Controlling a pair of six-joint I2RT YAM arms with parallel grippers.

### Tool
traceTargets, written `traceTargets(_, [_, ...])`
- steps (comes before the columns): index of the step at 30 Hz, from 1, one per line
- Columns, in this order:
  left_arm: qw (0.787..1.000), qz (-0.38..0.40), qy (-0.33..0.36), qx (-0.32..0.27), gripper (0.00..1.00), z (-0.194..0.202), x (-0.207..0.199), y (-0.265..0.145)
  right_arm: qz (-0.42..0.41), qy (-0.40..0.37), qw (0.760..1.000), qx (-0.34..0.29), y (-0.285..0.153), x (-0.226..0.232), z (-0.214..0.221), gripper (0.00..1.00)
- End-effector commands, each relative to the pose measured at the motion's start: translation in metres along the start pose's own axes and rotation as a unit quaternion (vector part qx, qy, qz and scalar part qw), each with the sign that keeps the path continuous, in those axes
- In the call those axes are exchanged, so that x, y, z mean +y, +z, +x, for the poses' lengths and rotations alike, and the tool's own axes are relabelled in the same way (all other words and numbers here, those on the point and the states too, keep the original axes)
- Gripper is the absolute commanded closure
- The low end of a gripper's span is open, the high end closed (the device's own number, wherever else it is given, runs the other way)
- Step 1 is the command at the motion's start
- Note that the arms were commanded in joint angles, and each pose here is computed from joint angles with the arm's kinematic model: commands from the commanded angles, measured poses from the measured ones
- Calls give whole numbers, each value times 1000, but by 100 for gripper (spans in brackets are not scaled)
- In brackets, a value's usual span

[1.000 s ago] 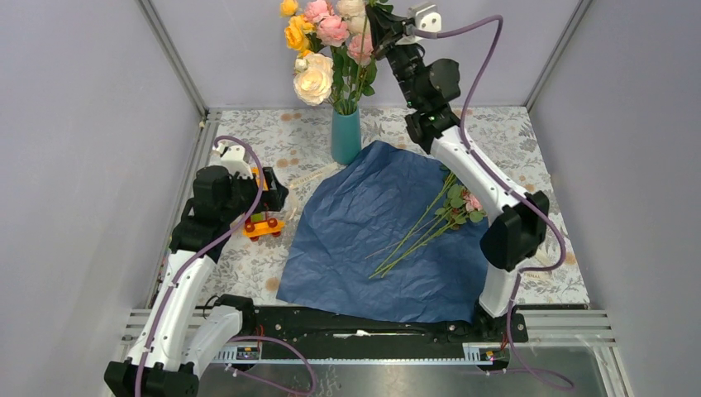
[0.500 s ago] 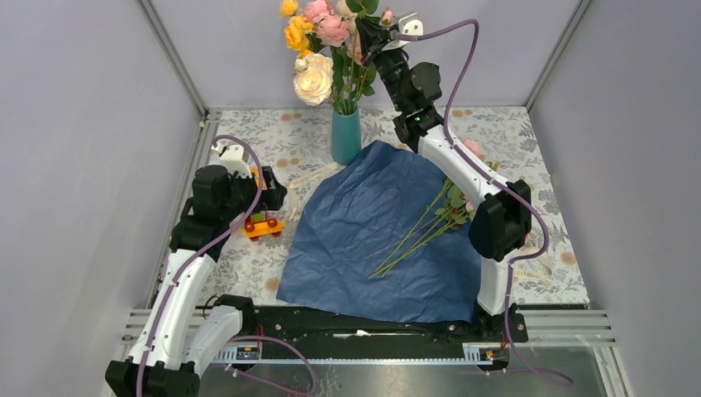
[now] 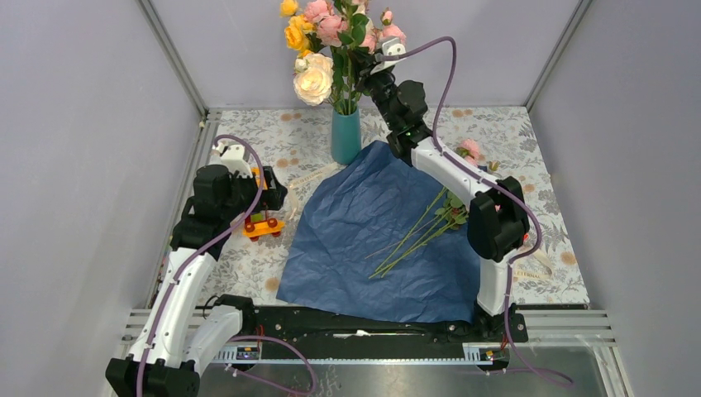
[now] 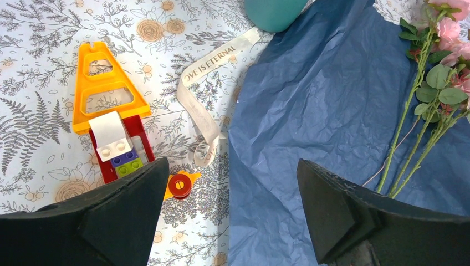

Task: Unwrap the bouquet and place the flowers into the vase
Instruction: Insert the fake flower into the vase.

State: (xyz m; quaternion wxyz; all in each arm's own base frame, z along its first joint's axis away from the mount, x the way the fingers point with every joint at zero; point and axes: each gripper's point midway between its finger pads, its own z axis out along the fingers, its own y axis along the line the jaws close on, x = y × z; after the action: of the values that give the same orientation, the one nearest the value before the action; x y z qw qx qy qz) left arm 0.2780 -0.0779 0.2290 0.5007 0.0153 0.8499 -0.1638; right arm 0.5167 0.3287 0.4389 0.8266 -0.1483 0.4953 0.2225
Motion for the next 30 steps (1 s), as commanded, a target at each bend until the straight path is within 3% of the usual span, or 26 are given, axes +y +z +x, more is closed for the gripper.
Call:
traceTargets(1, [1000, 5, 11, -25, 7, -14, -1, 2, 9, 5, 999, -35, -1, 6, -12, 100])
traceTargets(17, [1000, 1, 8, -24, 7, -14, 1, 2, 23, 14, 999, 39, -16, 8, 70, 100])
traceTargets(30, [1000, 2, 7, -21, 7, -13, 1, 2, 30, 24, 997, 74, -28, 8, 108, 100])
